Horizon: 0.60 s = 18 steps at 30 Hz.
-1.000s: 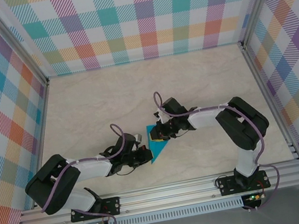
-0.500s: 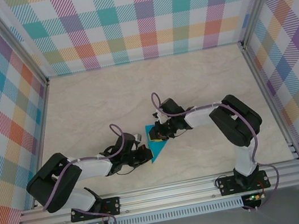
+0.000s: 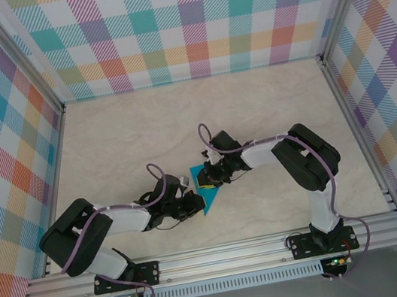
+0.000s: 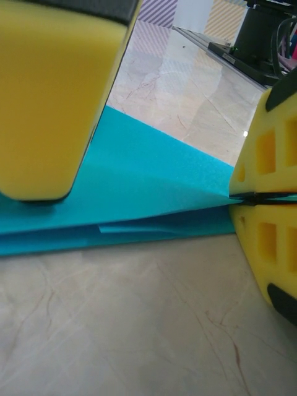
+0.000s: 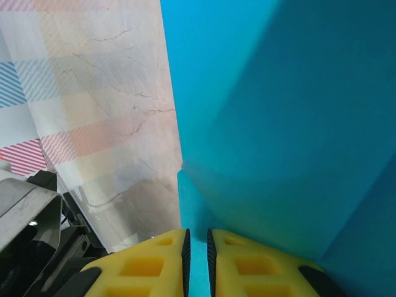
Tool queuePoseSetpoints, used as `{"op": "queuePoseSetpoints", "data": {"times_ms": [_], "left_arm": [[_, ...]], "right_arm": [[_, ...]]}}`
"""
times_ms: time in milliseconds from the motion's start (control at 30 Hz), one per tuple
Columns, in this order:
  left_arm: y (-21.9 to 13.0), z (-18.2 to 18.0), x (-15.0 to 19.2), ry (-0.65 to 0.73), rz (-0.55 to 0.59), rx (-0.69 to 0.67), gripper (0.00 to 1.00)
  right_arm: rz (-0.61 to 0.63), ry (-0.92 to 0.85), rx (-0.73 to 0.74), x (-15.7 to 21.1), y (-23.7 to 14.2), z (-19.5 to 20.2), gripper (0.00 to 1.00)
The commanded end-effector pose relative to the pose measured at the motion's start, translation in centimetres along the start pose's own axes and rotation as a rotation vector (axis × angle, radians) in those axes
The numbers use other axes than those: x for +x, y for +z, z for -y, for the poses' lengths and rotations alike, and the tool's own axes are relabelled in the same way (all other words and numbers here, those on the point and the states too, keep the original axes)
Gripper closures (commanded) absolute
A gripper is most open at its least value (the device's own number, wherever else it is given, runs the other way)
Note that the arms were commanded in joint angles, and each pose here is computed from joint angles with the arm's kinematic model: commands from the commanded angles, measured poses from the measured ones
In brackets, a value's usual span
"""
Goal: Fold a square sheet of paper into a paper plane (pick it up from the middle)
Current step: Fourth fold the wing at the center of the table.
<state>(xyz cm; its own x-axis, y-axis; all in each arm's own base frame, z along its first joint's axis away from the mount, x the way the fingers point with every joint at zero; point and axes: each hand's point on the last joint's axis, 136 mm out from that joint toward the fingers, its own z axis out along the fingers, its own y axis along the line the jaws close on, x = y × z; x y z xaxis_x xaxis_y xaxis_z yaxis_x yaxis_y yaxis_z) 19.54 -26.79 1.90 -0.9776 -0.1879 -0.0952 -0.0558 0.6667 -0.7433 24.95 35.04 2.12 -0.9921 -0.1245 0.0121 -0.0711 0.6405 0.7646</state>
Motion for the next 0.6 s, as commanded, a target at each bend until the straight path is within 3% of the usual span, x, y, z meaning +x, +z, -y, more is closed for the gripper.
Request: {"op": "queuePoseSetpoints", "data": {"times_ms": [0,367,567], "left_arm": [[-0.8,-3.6,0.9,-0.036,0.001,-0.133,0.80],[-0.8,-2.3,0.7,0.003,-0.016,-0.114,0.82],[-0.5,-3.7,1.1,-0.012,-0.038,-0.195,0.85]], "right_arm": [[-0.052,0.058,0.085,1.6,1.2,3.2,0.82],[-0.048,0.070,0.077,1.7,1.2,3.2,0.82],[-0.049,0.073,0.078,1.8,1.1,3.2,0.82]]}}
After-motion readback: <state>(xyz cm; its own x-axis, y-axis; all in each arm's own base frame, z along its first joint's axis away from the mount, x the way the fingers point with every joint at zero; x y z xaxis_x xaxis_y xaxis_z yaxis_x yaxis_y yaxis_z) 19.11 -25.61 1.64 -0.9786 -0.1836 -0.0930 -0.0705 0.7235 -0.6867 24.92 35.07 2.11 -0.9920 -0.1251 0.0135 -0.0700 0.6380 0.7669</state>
